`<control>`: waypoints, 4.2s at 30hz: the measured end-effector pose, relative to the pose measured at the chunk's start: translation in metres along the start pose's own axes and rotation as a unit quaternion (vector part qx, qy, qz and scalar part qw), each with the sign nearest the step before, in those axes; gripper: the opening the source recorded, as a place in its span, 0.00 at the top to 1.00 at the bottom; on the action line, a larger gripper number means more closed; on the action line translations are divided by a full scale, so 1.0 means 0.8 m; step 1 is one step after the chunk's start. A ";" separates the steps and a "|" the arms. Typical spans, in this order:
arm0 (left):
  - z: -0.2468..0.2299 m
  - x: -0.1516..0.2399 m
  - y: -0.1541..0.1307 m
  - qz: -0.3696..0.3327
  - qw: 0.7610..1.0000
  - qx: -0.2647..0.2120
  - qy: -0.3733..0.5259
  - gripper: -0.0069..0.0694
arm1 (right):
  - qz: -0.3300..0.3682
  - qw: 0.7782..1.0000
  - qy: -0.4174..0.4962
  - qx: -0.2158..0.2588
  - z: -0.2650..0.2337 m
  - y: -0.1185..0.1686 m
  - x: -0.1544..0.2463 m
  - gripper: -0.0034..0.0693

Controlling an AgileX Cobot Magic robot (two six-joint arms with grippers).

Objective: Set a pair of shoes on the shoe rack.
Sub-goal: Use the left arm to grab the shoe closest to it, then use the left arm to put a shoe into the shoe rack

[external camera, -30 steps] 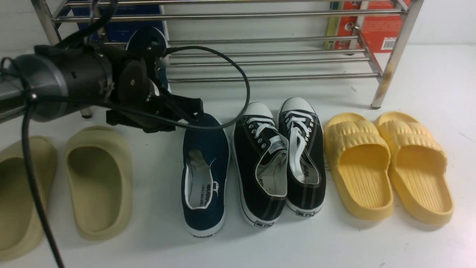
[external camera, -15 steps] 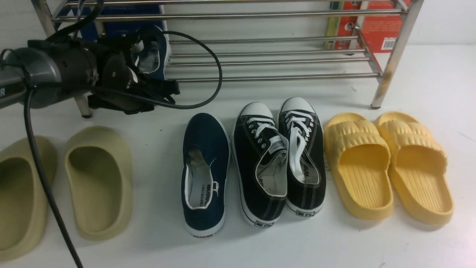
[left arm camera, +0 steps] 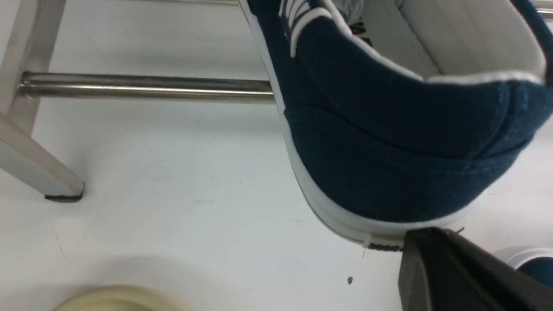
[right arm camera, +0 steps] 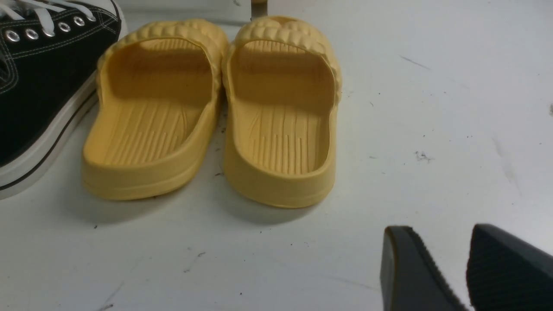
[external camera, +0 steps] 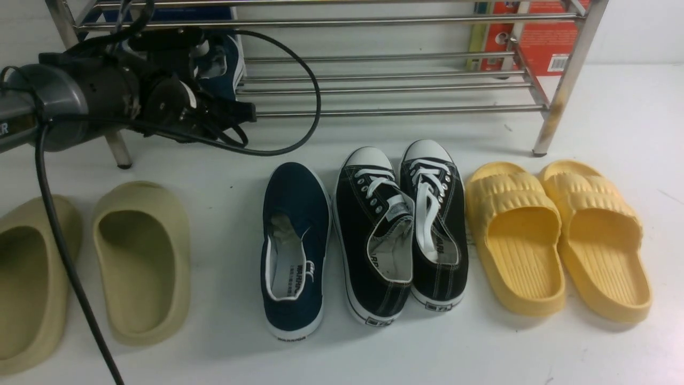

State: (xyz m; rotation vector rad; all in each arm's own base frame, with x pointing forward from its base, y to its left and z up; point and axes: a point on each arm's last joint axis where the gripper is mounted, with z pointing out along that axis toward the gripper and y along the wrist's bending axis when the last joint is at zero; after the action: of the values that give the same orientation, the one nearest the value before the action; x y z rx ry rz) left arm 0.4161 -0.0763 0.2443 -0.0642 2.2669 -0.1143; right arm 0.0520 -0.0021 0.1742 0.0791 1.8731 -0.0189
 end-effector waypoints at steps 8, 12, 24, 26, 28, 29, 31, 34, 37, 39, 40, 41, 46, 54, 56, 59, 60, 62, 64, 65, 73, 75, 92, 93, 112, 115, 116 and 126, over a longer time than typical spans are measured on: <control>0.000 -0.001 0.000 0.007 1.000 -0.002 -0.002 0.93 | 0.000 1.000 0.000 0.000 0.000 0.000 0.000 0.62; 0.000 0.000 0.001 -0.003 1.000 -0.006 0.002 0.93 | 0.000 1.000 0.000 0.000 0.000 0.000 0.000 0.62; -0.035 -0.007 0.010 -0.036 0.998 -0.037 0.038 0.93 | 0.000 1.000 0.000 0.000 0.000 0.000 0.000 0.62; -0.069 -0.015 0.005 -0.036 0.998 -0.037 0.043 0.93 | 0.000 1.000 0.000 0.000 0.000 0.000 0.000 0.62; -0.091 -0.014 -0.008 -0.019 0.998 -0.029 0.048 0.93 | 0.000 1.000 0.000 0.000 0.000 0.000 0.000 0.62; -0.108 -0.009 -0.018 -0.003 0.998 -0.021 0.053 0.93 | 0.000 1.000 0.000 0.000 0.000 0.000 0.000 0.62; -0.130 0.008 -0.041 0.023 0.997 0.000 0.069 0.93 | 0.000 1.000 0.000 0.000 0.000 0.000 0.000 0.62; -0.155 0.040 -0.060 0.041 0.994 0.023 0.103 0.93 | 0.000 1.000 0.000 0.000 0.000 0.000 0.000 0.62; -0.177 0.091 -0.067 0.025 0.986 0.041 0.162 0.93 | 0.000 1.000 0.000 0.000 0.000 0.000 0.000 0.62; -0.179 0.105 -0.066 0.010 0.982 0.042 0.181 0.93 | 0.000 1.000 0.000 0.000 0.000 0.000 0.000 0.62; -0.179 0.112 -0.064 0.003 0.980 0.042 0.192 0.93 | 0.000 1.000 0.000 0.000 0.000 0.000 0.000 0.62; -0.175 0.122 -0.063 -0.007 0.977 0.043 0.207 0.93 | 0.000 1.000 0.000 0.000 0.000 0.000 0.000 0.62; -0.144 0.128 -0.076 -0.020 0.976 0.051 0.212 0.87 | 0.000 1.000 0.000 0.000 0.000 0.000 0.000 0.62; -0.089 0.130 -0.094 -0.018 0.971 0.041 0.233 0.55 | 0.000 1.000 0.000 0.000 0.000 0.000 0.000 0.62; -0.080 0.133 -0.096 -0.016 0.970 0.037 0.239 0.50 | 0.000 1.000 0.000 0.000 0.000 0.000 0.000 0.62; -0.072 0.136 -0.097 -0.016 0.969 0.035 0.244 0.48 | 0.000 1.000 0.000 0.000 0.000 0.000 0.000 0.62; -0.070 0.137 -0.098 -0.015 0.969 0.034 0.246 0.49 | 0.000 1.000 0.000 0.000 0.000 0.000 0.000 0.62; -0.064 0.141 -0.099 -0.013 0.967 0.032 0.251 0.54 | 0.000 1.000 0.000 0.000 0.000 0.000 0.000 0.62; -0.060 0.144 -0.099 -0.011 0.967 0.029 0.254 0.64 | 0.000 1.000 0.000 0.000 0.000 0.000 0.000 0.62; -0.059 0.145 -0.098 -0.007 0.967 0.028 0.254 0.71 | 0.000 1.000 0.000 0.000 0.000 0.000 0.000 0.62; -0.059 0.144 -0.097 0.007 0.966 0.020 0.256 0.84 | 0.000 1.000 0.000 0.000 0.000 0.000 0.000 0.62; -0.059 0.144 -0.096 0.007 0.966 0.020 0.256 0.81 | 0.000 1.000 0.000 0.000 0.000 0.000 0.000 0.62; -0.070 0.137 -0.092 0.027 0.969 0.014 0.244 0.44 | 0.000 1.000 0.000 0.000 0.000 0.000 0.000 0.62; -0.067 0.139 -0.092 0.028 0.969 0.012 0.246 0.44 | 0.000 1.000 0.000 0.000 0.000 0.000 0.000 0.62; -0.087 0.127 -0.091 -0.015 0.972 0.010 0.233 0.91 | 0.000 1.000 0.000 0.000 0.000 0.000 0.000 0.62; -0.112 0.090 -0.097 -0.024 0.982 0.033 0.186 0.91 | 0.000 1.000 0.000 0.000 0.000 0.000 0.000 0.62; -0.119 0.072 -0.102 -0.026 0.985 0.044 0.162 0.91 | 0.000 1.000 0.000 0.000 0.000 0.000 0.000 0.62; -0.099 -0.004 -0.095 -0.051 0.993 0.025 0.108 0.91 | 0.000 1.000 0.000 0.000 0.000 0.000 0.000 0.62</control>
State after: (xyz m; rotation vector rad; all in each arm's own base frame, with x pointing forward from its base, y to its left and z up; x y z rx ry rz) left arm 0.3584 -0.1468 0.3053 -0.1473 2.4749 -0.2432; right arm 0.0520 -0.0021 0.1742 0.0791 1.8731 -0.0189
